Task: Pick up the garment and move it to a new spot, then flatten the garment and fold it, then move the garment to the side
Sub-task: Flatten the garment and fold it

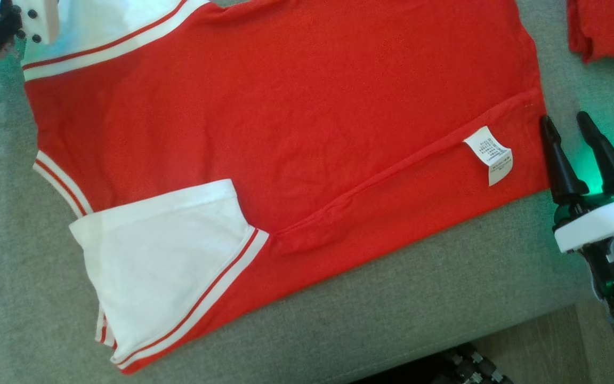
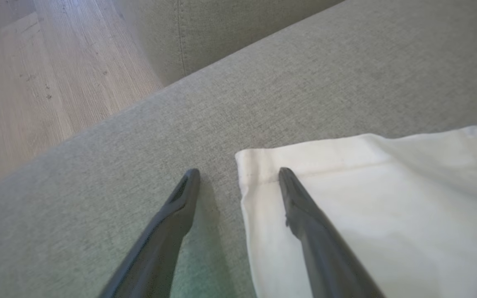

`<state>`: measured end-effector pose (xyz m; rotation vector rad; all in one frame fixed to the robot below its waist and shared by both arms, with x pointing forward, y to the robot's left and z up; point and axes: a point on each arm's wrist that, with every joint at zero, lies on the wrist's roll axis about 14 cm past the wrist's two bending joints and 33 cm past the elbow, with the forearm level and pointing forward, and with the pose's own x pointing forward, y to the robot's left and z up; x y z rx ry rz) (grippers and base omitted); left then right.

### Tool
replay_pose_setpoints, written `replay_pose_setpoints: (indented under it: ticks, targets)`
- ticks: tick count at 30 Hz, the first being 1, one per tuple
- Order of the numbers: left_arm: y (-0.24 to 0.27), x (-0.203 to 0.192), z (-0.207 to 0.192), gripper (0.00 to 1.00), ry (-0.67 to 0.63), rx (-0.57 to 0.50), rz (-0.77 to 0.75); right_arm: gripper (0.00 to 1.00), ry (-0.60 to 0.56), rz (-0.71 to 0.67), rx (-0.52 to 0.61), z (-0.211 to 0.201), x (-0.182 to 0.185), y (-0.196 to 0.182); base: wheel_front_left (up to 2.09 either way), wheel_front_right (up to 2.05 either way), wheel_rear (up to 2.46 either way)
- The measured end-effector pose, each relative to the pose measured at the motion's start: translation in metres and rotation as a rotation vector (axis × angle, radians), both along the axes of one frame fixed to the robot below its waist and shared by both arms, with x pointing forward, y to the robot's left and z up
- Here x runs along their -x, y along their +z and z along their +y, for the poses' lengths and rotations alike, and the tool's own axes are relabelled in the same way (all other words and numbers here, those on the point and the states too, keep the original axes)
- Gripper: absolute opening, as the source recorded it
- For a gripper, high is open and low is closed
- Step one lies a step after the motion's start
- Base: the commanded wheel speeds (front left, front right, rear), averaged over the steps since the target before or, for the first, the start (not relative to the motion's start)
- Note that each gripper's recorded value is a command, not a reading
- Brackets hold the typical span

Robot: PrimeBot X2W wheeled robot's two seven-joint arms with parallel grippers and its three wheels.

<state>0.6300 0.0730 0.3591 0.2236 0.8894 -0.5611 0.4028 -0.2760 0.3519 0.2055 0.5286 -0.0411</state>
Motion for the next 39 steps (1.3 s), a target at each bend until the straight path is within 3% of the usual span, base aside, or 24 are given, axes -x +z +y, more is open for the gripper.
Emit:
replay_pose_setpoints:
  ticks: [1, 2, 4, 5, 6, 14, 22, 30, 39]
  targets:
    - [-0.001, 0.0, -0.001, 0.85, -0.003, -0.001, 0.001, 1.0, 0.0, -0.001, 0.001, 0.0, -0.001, 0.0, 0.0, 0.0, 0.0]
    - [-0.002, 0.0, -0.001, 0.48, -0.004, -0.001, 0.002, 1.0, 0.001, -0.004, 0.002, 0.0, -0.002, 0.001, 0.0, 0.0, 0.0]
    - [-0.002, 0.001, -0.004, 0.24, -0.012, 0.002, 0.003, 1.0, 0.001, -0.002, 0.002, 0.0, -0.002, 0.0, 0.0, 0.0, 0.0]
    - [-0.002, 0.001, -0.006, 0.05, -0.018, 0.005, 0.003, 1.0, 0.001, -0.001, 0.002, 0.0, -0.002, 0.0, 0.0, 0.0, 0.0]
    - [-0.002, 0.001, -0.007, 0.0, -0.025, 0.007, 0.003, 1.0, 0.001, -0.001, 0.002, 0.0, -0.002, -0.001, 0.0, 0.0, 0.0]
    - [0.006, 0.003, -0.01, 0.0, -0.044, 0.013, -0.036, 1.0, 0.027, -0.038, -0.014, 0.006, -0.017, 0.011, 0.0, 0.0, 0.0]
    - [0.026, 0.01, -0.019, 0.0, -0.107, 0.024, -0.09, 1.0, 0.112, -0.126, 0.048, 0.005, -0.094, 0.056, 0.0, 0.0, 0.0]
    - [0.035, 0.019, -0.02, 0.0, -0.151, 0.034, -0.117, 1.0, 0.143, -0.028, 0.106, 0.008, -0.137, 0.03, 0.0, 0.0, 0.0]
    - [0.041, 0.028, -0.011, 0.0, -0.166, 0.029, -0.126, 1.0, 0.196, 0.008, 0.113, 0.029, -0.155, 0.014, 0.0, 0.0, 0.0]
